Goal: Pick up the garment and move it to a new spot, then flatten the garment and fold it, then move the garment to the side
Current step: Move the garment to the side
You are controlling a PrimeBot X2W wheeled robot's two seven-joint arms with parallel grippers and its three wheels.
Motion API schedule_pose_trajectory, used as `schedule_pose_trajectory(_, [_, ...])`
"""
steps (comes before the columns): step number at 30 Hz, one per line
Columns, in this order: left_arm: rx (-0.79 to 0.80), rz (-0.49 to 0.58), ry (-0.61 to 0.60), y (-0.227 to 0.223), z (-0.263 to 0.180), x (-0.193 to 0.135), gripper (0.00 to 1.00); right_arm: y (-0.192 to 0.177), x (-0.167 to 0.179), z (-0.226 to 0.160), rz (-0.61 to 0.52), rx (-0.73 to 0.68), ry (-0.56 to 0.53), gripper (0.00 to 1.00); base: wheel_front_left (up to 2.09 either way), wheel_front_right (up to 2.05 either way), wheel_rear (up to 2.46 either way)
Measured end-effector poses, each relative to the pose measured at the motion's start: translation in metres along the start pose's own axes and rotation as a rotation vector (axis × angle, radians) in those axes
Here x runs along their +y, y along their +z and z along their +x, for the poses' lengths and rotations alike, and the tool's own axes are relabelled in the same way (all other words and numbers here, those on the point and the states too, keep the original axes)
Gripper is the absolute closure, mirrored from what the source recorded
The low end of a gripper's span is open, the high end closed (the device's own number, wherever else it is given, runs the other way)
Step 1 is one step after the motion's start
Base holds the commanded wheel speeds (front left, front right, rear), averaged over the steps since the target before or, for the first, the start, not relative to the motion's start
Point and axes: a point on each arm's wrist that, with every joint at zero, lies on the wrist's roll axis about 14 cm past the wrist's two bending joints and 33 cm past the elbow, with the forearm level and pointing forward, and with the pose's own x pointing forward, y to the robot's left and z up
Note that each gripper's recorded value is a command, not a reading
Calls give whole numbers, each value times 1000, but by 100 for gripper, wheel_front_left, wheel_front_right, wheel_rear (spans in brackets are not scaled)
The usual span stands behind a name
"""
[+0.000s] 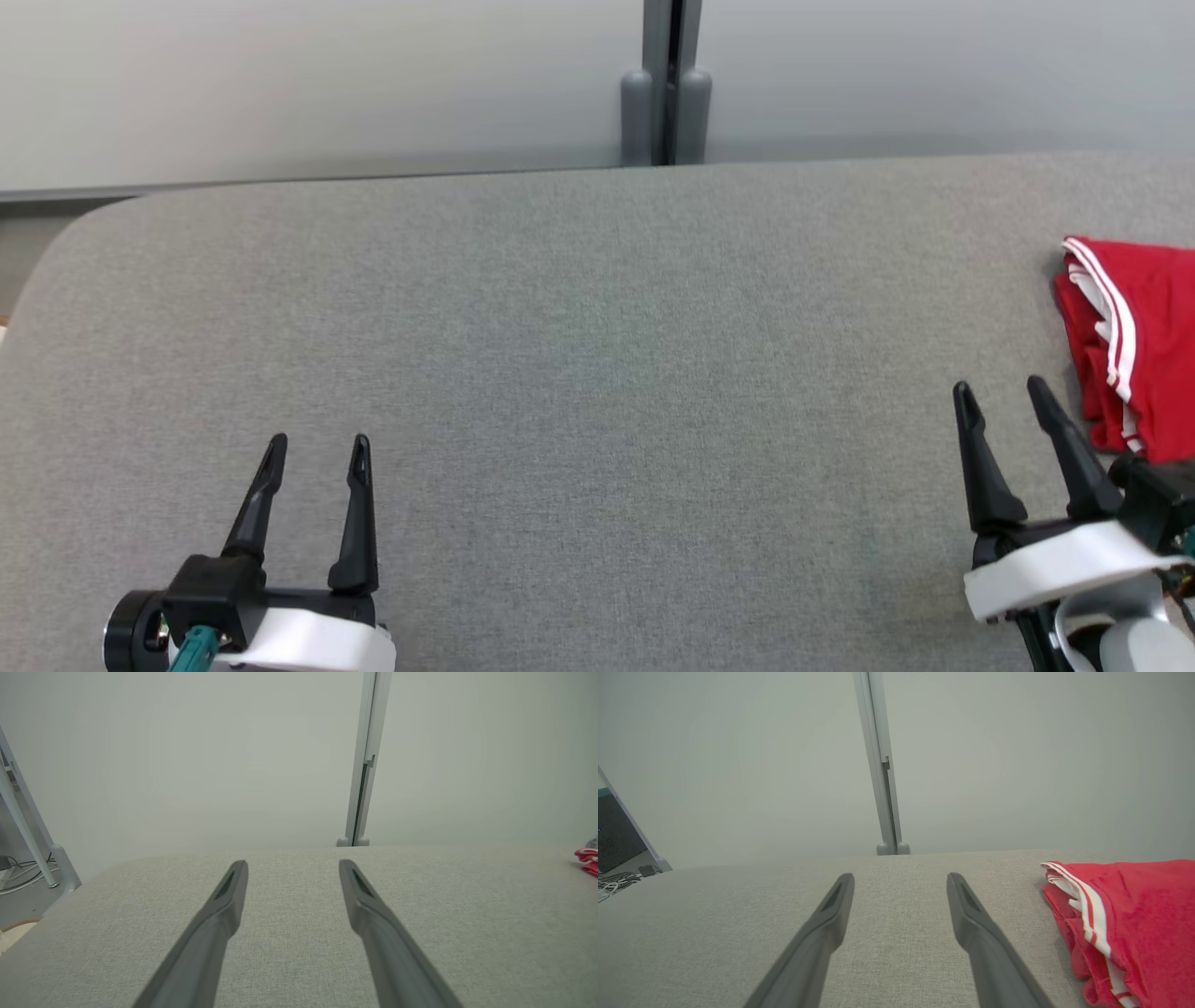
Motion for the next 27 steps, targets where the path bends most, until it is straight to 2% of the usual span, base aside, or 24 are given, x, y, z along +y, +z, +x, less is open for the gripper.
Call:
schedule_pose_trajectory(12, [-6,-15,23,16,-50,6,0,10,17,-51,-15,6,-9,0,0,0,0])
schedule_pose_trajectory(27, [9,-14,26,15,-59,7,0,18,21,-64,-23,1,-15,0,0,0,0])
